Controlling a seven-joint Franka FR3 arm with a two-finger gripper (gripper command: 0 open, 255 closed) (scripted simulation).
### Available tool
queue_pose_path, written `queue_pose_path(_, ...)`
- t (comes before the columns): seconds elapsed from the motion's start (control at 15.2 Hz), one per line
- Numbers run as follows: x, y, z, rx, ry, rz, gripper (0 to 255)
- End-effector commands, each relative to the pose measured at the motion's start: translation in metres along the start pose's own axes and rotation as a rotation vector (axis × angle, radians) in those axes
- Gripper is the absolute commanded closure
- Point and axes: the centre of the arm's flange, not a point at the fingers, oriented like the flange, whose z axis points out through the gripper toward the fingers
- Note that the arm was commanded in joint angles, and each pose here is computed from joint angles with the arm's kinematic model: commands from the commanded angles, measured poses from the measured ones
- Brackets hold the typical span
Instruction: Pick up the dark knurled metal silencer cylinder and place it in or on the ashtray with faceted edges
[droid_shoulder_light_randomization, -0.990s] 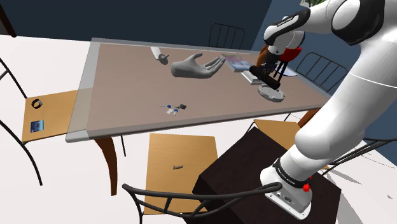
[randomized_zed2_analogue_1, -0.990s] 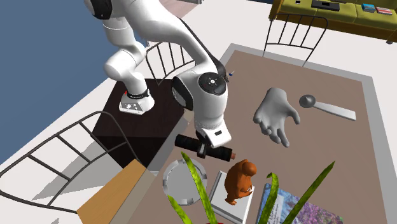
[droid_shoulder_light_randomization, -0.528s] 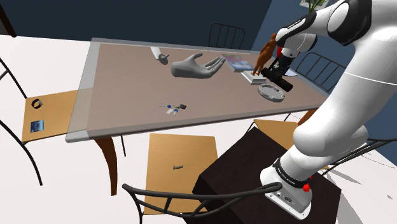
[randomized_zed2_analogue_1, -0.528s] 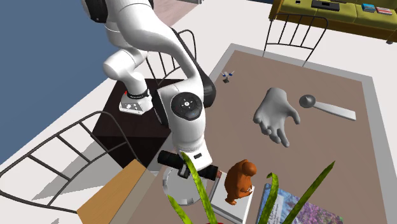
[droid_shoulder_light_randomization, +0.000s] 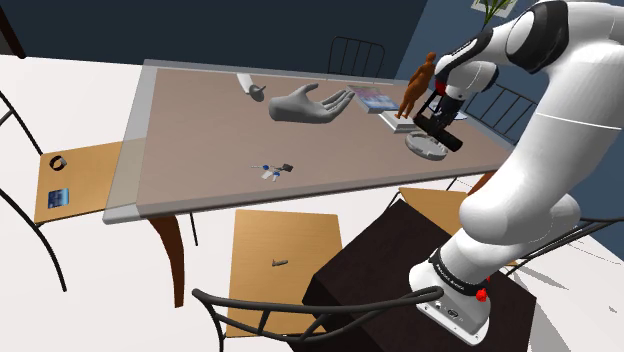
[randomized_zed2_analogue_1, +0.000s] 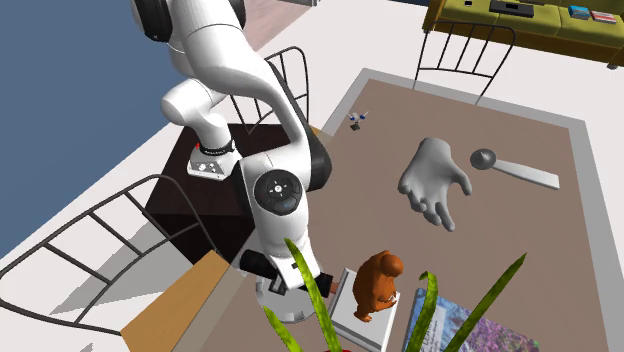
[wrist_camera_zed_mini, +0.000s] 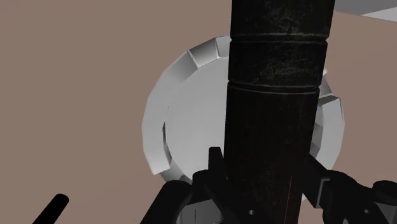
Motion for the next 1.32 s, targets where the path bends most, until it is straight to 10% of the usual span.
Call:
queue_pose_path(0.0, 0.001, 0.001, 0.01, -0.001, 0.001, 0.0, 255)
queue_pose_path(0.79, 0.002, 0.0, 0.035, -0.001, 0.001, 0.0, 255)
queue_pose_path(0.86, 0.001, 0.0, 0.035, -0.001, 0.001, 0.0, 0)
queue_pose_path(1.25, 0.002, 0.0, 0.022, -0.001, 0.001, 0.0, 0)
